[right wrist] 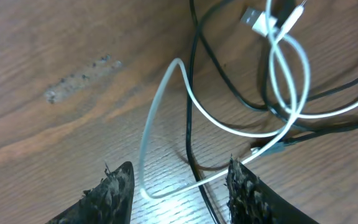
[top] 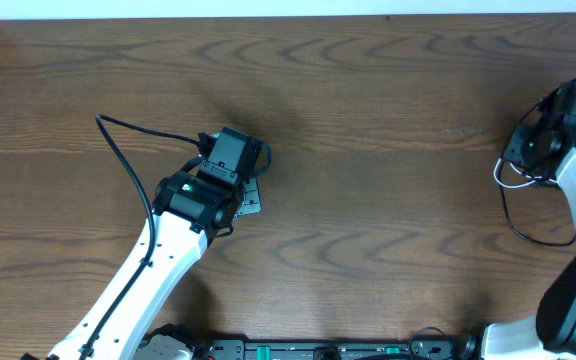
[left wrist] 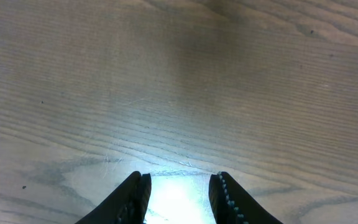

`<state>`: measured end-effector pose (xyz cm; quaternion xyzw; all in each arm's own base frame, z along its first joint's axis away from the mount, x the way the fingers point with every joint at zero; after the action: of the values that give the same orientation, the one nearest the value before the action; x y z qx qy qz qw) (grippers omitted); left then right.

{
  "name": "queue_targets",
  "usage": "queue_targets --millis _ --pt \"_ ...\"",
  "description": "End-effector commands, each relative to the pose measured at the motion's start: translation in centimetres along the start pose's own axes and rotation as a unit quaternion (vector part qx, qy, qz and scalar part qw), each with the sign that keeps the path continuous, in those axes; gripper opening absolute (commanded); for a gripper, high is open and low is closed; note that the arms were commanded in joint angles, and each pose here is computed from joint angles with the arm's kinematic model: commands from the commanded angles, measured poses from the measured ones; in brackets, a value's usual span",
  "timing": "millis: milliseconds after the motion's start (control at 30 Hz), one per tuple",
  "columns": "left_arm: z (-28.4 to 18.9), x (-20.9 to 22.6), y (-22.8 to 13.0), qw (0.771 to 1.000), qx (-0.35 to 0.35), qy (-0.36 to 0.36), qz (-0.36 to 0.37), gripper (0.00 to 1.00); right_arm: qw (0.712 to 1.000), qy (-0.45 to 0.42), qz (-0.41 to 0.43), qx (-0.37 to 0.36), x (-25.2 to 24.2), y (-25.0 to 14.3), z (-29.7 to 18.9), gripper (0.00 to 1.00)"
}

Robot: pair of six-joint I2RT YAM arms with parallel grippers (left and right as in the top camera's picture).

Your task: Untangle cables

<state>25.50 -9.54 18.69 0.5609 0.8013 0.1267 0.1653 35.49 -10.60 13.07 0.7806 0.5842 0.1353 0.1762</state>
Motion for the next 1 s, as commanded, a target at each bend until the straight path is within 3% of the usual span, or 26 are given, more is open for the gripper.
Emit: queue_targets --millis 0,133,333,967 --pt "0.4 0.2 -0.3 1.000 0.007 0.008 0.003 0.36 0.999 0.023 0.014 0.028 0.6 -0.7 2.1 0.44" --pt "0.4 0.2 -0.3 1.000 0.007 0.008 0.003 0.36 0.996 0.068 0.016 0.051 1.7 -1.4 4.1 0.40" --pt "0.4 0.2 -0.3 1.000 0.007 0.008 0.003 0.36 0.994 0.076 0.019 0.074 1.8 -2.2 5.4 0.01" --pt "0.4 0.2 -0.3 1.000 0.007 0.009 0.003 0.36 0.994 0.076 0.020 0.077 1.8 -2.3 5.2 0.01"
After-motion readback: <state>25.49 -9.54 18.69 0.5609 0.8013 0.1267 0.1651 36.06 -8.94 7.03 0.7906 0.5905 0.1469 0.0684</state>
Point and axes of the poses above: each gripper's point midway between its finger pads, its own z axis out along the fingers, its own x axis along the line the jaws close on, y = z × x, the point moved 5 cm from there along -z, back along the fingers, and after that the axes turned 11 degrees about -z, right-handed, at the moved point
